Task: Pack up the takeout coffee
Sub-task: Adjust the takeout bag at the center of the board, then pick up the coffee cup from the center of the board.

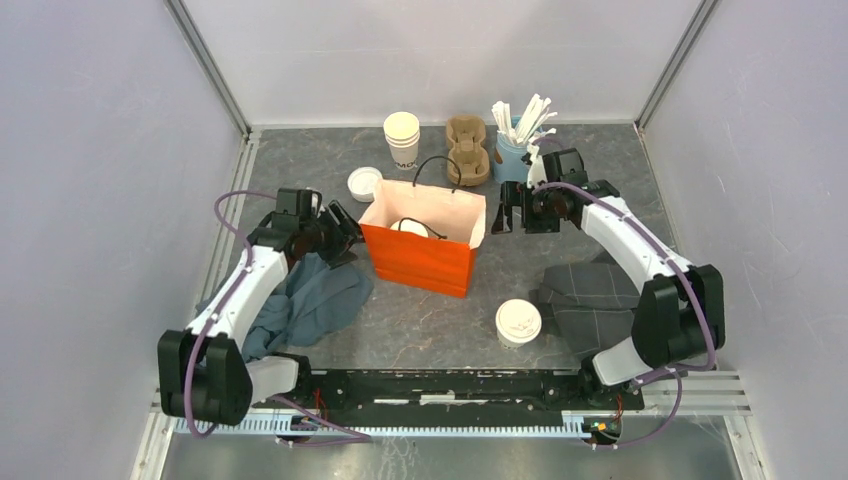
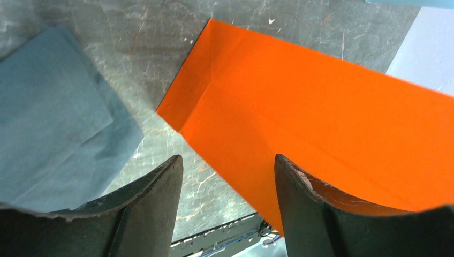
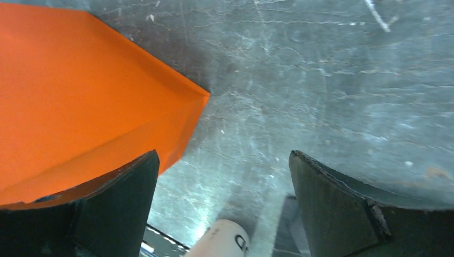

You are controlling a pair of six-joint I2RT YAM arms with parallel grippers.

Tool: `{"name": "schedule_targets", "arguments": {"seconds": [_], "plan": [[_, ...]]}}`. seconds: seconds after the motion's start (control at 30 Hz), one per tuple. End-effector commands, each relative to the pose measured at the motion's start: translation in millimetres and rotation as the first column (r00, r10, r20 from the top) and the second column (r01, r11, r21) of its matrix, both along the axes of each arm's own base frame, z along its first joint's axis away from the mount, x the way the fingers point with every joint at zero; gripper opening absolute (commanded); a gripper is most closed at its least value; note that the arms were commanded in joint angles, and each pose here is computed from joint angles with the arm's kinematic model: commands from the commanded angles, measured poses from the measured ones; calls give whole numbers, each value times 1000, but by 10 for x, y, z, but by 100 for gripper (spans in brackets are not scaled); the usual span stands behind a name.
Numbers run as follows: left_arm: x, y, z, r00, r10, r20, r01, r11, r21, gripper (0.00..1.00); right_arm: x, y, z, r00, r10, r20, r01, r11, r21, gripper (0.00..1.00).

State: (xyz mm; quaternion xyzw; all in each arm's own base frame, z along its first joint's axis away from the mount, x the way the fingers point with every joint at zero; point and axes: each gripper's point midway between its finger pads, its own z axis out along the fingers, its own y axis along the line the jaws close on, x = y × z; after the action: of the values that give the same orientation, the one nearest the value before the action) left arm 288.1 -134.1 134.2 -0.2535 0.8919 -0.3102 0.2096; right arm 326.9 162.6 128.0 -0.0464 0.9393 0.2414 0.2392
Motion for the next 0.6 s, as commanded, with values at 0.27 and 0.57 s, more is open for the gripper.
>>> {"name": "schedule_targets", "arguments": {"seconds": [0.27, 0.57], "plan": [[-296, 488, 646, 981, 82, 175, -120, 968, 220, 83, -1046, -404, 432, 981, 192, 19, -174, 923, -343, 98], [-386, 440, 1030, 959, 65, 277, -115, 979, 169, 84, -1570, -134, 325, 990, 107, -88, -128, 948, -291, 98]]}}
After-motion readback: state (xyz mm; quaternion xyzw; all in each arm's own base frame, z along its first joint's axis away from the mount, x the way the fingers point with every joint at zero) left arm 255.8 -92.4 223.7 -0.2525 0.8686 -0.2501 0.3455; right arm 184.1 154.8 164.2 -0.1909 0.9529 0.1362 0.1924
